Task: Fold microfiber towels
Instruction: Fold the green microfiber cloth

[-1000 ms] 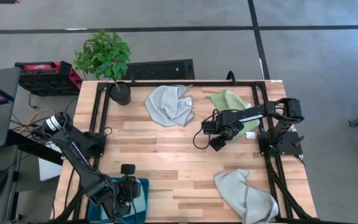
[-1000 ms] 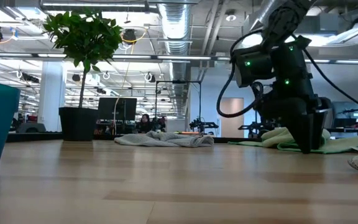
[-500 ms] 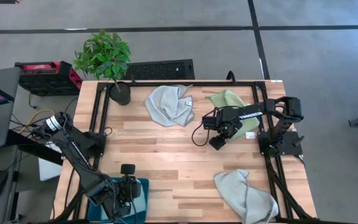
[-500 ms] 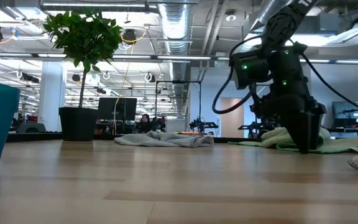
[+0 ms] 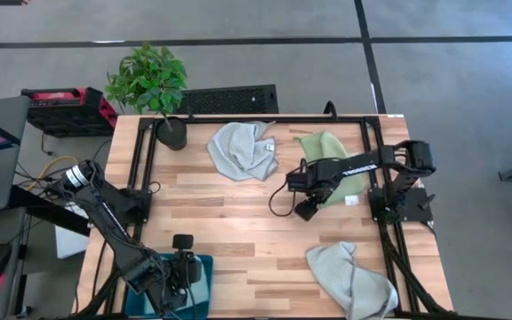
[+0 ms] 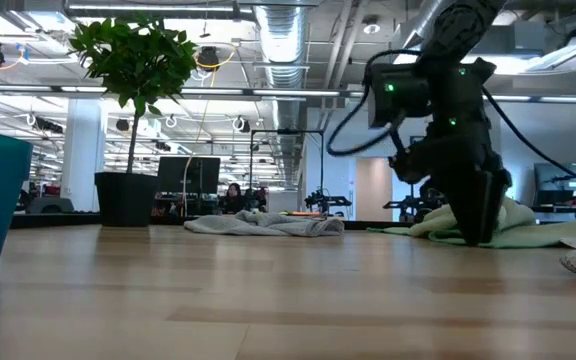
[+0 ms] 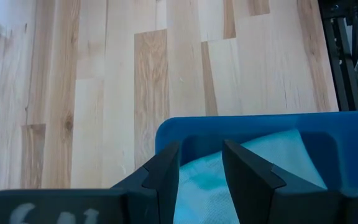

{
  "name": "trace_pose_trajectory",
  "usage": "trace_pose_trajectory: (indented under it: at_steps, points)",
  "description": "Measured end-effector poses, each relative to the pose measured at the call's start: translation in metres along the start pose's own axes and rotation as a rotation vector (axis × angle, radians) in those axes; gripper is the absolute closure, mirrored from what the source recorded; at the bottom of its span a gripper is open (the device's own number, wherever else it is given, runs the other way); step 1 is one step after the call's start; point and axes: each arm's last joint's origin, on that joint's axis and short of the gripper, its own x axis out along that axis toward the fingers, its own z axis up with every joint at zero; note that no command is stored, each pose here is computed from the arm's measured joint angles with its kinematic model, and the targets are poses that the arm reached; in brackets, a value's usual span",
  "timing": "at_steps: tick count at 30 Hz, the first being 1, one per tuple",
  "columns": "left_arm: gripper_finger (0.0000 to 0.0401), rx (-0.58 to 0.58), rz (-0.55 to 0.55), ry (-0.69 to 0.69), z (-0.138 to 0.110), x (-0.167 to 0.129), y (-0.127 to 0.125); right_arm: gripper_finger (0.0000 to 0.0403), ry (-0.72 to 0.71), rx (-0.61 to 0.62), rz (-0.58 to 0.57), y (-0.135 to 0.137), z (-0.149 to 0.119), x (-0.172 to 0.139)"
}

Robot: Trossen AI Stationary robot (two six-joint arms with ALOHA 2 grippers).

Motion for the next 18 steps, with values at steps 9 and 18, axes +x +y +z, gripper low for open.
trace_pose_trajectory:
  at_steps: [9,18]
  points:
    - [0.0285,0.001,0.0,-0.001,0.0,0.0,0.0,0.0154,-0.217,-0.164,0.234,0.046,0.009,-0.005]
    - [0.0285,0.001,-0.002,0.001,0.0,0.0,0.0,0.0154,-0.307,-0.282,0.311,0.074,-0.002,-0.005]
